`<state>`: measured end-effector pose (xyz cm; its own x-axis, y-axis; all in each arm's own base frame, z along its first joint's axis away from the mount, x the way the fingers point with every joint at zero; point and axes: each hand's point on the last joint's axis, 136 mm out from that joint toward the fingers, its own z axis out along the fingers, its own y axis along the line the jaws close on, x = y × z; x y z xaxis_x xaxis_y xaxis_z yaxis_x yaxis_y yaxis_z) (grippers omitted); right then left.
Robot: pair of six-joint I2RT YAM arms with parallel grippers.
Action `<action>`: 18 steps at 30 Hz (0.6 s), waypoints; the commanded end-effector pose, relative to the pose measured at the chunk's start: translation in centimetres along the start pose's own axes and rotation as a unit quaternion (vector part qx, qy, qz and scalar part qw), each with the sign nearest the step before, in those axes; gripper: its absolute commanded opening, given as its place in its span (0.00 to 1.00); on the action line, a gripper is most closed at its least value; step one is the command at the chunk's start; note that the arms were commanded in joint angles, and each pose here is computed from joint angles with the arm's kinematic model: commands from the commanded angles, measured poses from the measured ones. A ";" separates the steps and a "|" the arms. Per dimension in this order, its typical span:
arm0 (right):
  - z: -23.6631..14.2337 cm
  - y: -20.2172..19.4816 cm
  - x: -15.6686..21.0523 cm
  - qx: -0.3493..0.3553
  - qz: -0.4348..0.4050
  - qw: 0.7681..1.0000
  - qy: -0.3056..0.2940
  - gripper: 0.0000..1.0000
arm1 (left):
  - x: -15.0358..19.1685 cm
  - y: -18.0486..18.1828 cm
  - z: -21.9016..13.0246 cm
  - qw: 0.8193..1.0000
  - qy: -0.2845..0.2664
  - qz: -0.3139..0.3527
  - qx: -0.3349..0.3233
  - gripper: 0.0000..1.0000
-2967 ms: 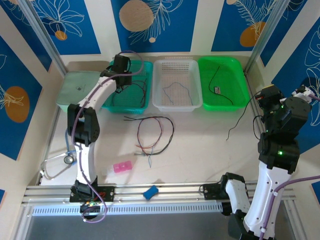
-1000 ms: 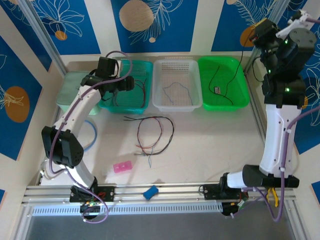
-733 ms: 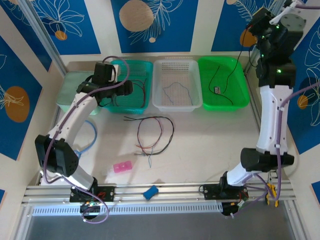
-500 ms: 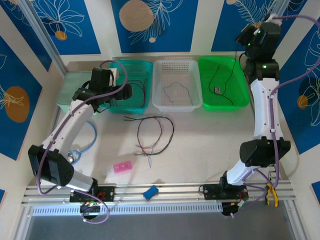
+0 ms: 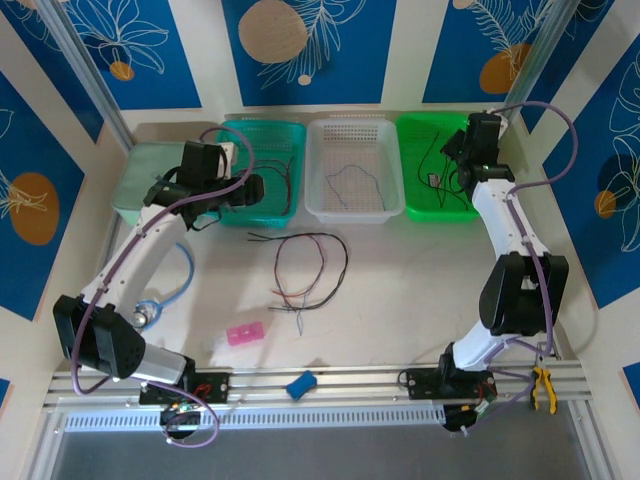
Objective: Untangle the cables
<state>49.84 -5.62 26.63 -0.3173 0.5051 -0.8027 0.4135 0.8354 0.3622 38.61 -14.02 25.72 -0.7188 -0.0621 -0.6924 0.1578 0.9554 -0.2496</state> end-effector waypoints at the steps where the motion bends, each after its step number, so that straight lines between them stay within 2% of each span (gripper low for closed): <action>1: 2.1 -1.6 1.1 0.028 0.027 0.999 0.014 0.00 | 0.9 -0.3 -1.3 1.000 0.007 0.007 0.007 0.85; 13: 10.0 -1.7 6.7 0.050 0.042 0.985 0.162 0.00 | 3.8 0.5 -2.8 1.000 0.016 -0.012 -0.004 0.85; 18: 12.5 -1.1 11.6 0.050 0.027 0.968 0.245 0.00 | 5.1 1.2 -2.7 0.999 0.034 -0.007 -0.021 0.85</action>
<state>57.32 -5.67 14.40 -0.5432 0.6137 -0.5730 0.5179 0.7820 0.3467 34.32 -12.82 24.41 -0.7480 -0.0633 -0.6607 0.1367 0.9594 -0.2467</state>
